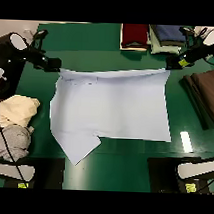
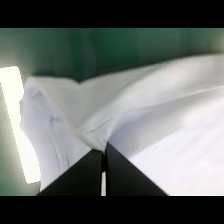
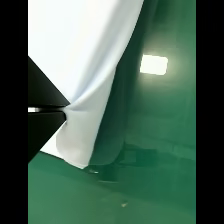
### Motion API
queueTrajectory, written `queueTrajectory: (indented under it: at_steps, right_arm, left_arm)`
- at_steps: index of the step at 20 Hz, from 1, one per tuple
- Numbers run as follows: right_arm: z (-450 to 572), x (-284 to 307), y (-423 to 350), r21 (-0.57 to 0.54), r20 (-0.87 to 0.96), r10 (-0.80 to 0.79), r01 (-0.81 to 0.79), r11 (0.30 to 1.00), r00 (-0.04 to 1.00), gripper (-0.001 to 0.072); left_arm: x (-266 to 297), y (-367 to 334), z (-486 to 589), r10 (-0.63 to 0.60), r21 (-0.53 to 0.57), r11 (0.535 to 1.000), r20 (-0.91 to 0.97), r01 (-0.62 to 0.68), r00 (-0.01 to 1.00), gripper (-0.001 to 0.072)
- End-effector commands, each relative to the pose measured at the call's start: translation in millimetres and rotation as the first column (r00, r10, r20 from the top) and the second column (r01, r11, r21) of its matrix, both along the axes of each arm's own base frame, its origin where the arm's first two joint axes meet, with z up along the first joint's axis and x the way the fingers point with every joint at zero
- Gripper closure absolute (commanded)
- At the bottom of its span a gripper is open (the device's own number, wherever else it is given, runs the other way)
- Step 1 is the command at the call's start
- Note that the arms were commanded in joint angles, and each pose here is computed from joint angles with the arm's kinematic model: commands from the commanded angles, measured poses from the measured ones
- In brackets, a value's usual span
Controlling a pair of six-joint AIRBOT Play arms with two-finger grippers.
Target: Fold the shirts.
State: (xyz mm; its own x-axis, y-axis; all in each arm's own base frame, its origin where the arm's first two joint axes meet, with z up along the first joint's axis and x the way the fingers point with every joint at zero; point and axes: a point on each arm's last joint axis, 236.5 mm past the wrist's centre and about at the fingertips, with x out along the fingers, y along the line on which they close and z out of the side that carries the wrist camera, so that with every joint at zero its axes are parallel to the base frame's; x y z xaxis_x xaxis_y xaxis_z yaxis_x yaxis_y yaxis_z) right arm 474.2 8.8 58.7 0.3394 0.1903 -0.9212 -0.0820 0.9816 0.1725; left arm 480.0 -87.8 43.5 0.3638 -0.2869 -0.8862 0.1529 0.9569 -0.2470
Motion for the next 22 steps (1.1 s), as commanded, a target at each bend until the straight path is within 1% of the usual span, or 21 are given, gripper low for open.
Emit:
queueTrajectory:
  at_steps: [1, 7, 10, 11, 12, 13, 14, 17, 19, 22]
  right_arm:
    - [-15, -26, -7, -0.041, -0.086, 0.011, -0.014, 0.999, 0.996, 0.0695]
    - [-74, -83, -2, -0.026, -0.228, 0.003, -0.009, 1.000, 0.974, 0.0694]
    - [-79, -95, -1, -0.026, -0.234, -0.002, -0.004, 1.000, 0.972, 0.0694]
    - [-76, -97, -2, -0.028, -0.226, -0.003, -0.004, 1.000, 0.974, 0.0691]
    - [-71, -95, -2, -0.031, -0.212, -0.003, -0.003, 1.000, 0.977, 0.0587]
    - [-63, -92, -3, -0.032, -0.193, -0.003, -0.003, 0.999, 0.981, 0.0335]
    - [-53, -90, -2, -0.032, -0.177, 0.000, -0.006, 0.999, 0.984, 0.0262]
    - [-21, -98, 0, -0.033, -0.146, 0.012, -0.017, 0.999, 0.989, 0.0262]
    - [-3, -109, 3, -0.029, -0.111, 0.016, -0.019, 0.999, 0.994, 0.0263]
    - [11, -118, 5, -0.037, -0.022, 0.009, -0.010, 0.999, 1.000, 0.0263]
  left_arm:
    - [-33, 0, -28, -0.050, 0.013, 0.999, -0.147, 0.052, 0.988, 0.0683]
    - [-65, 3, -84, -0.031, 0.015, 0.999, -0.265, 0.037, 0.964, 0.0683]
    - [-74, 4, -88, -0.037, 0.017, 0.999, -0.295, 0.044, 0.955, 0.0681]
    - [-76, 4, -86, -0.040, 0.020, 0.999, -0.298, 0.048, 0.954, 0.0668]
    - [-76, 6, -81, -0.039, 0.028, 0.998, -0.288, 0.049, 0.957, 0.0408]
    - [-75, 9, -74, -0.036, 0.040, 0.998, -0.270, 0.049, 0.962, 0.0198]
    - [-77, 11, -64, -0.036, 0.050, 0.998, -0.254, 0.050, 0.967, 0.0208]
    - [-103, 20, -30, -0.017, 0.080, 0.996, -0.212, 0.035, 0.977, 0.0208]
    - [-145, 28, -30, 0.014, 0.104, 0.995, -0.231, 0.010, 0.973, 0.0208]
    - [-227, 33, -61, 0.066, 0.107, 0.994, -0.326, -0.033, 0.943, 0.0208]
